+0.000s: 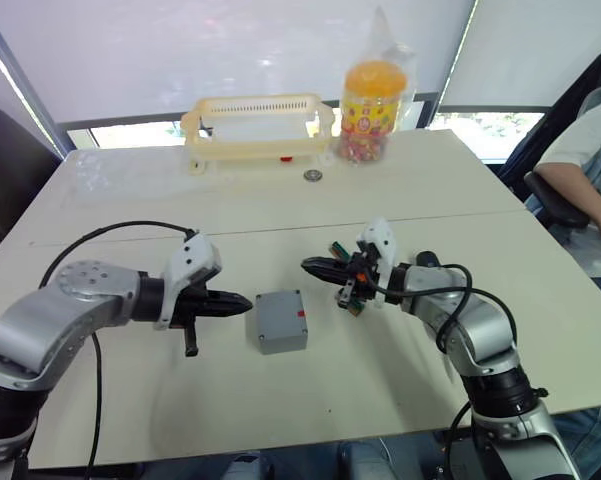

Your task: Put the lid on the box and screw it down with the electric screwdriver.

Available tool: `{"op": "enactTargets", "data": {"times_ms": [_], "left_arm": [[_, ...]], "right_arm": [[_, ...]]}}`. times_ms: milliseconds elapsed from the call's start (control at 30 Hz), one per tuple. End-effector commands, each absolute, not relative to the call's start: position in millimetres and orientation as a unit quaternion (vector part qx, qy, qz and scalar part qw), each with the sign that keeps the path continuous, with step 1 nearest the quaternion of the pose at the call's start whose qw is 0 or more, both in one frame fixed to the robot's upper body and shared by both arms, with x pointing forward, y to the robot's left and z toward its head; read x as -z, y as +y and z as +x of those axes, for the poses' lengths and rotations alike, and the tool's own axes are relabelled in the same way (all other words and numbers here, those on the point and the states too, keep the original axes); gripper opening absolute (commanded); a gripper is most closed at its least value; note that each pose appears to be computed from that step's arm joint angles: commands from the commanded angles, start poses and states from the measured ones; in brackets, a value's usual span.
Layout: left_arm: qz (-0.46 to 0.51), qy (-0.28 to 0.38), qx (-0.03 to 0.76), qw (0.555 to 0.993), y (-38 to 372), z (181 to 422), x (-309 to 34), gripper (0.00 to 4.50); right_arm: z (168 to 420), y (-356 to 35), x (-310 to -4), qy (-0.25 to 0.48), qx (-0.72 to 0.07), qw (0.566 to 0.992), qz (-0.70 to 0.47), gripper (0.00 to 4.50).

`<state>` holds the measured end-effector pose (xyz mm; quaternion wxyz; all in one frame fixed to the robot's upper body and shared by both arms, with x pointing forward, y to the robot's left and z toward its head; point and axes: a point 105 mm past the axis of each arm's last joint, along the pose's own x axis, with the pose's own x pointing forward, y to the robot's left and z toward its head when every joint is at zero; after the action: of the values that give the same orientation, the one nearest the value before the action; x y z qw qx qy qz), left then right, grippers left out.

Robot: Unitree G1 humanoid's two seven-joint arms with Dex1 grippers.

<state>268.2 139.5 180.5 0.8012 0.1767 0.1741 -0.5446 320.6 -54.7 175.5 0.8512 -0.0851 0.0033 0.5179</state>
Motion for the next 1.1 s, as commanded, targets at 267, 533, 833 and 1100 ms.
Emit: {"op": "enactTargets", "data": {"times_ms": [267,533,833,1100], "left_arm": [[0.189,0.166,0.531,0.809,143.4,269.2,-182.3,0.00],[0.185,0.167,0.529,0.811,143.3,269.2,-180.7,0.00],[0.184,0.169,0.529,0.811,144.1,270.4,-179.2,0.00],[0.184,0.167,0.529,0.811,142.7,271.2,-179.2,0.00]], "right_arm": [[318.4,-44.5,-161.9,0.008,-0.526,0.845,-0.094,0.03],[317.0,-46.4,-150.0,0.029,-0.525,0.846,-0.091,0.03],[318.2,-45.5,-142.1,0.039,-0.522,0.847,-0.093,0.03],[321.5,-43.9,-136.9,0.043,-0.521,0.846,-0.108,0.03]]}}
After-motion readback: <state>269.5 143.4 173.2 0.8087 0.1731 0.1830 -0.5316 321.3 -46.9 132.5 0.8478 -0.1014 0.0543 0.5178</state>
